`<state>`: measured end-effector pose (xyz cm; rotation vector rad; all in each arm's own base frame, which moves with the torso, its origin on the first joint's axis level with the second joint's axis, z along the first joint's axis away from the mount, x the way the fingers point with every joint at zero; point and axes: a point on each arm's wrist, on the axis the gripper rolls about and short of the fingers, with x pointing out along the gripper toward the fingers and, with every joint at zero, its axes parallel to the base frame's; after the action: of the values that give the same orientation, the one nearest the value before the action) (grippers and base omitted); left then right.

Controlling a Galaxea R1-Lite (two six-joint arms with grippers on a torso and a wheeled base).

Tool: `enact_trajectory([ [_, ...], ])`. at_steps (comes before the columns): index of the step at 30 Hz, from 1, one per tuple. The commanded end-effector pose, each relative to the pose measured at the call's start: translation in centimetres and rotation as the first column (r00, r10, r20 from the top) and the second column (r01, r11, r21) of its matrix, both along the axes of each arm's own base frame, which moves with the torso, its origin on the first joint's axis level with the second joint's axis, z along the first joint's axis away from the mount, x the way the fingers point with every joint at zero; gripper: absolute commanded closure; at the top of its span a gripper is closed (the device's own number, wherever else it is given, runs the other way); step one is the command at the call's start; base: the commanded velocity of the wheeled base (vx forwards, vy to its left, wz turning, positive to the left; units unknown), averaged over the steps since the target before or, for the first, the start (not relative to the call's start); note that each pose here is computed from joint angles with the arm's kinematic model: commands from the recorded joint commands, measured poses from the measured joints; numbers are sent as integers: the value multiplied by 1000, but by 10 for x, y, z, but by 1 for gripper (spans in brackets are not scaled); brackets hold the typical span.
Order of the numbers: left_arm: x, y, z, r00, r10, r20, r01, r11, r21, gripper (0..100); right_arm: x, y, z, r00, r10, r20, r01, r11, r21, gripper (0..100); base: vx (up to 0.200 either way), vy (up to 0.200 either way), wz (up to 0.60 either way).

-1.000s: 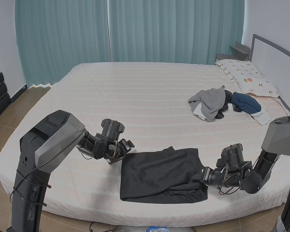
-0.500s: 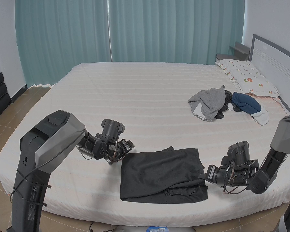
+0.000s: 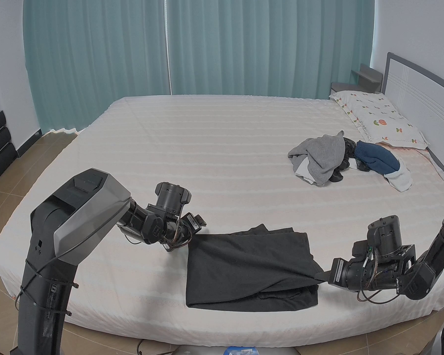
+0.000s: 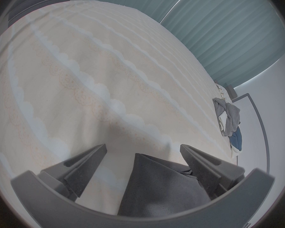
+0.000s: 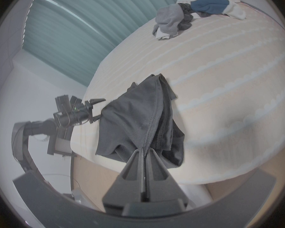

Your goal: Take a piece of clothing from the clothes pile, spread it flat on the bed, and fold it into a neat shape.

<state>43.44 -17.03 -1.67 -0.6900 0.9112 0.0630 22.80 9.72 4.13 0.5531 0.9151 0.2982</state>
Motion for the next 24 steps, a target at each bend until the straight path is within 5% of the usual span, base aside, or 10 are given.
enact_trajectory([
  [1,0,0,-1,1000,0,-2,0,1000,1,0,-7,-3,-10,999,18,-46,-19,1000,-24,100,0,0,0],
  [6,0,0,-1,1000,0,-2,0,1000,1,0,-11,-5,-35,991,69,-117,-81,992,-101,100,0,0,0],
  [7,0,0,-1,1000,0,-2,0,1000,1,0,-12,-5,-40,988,87,-128,-102,987,-120,0,0,0,0],
  [12,0,1,-1,1000,3,-3,-3,1000,0,0,0,-6,-44,993,77,-88,-88,988,-131,0,0,0,0],
  [16,-7,2,2,1000,-6,-20,5,1000,-2,0,38,-13,-31,999,-3,39,6,997,-72,0,0,0,0],
  [24,-15,5,9,999,-36,-37,35,999,-34,0,97,-2,-42,994,-100,54,99,995,13,0,0,0,0],
])
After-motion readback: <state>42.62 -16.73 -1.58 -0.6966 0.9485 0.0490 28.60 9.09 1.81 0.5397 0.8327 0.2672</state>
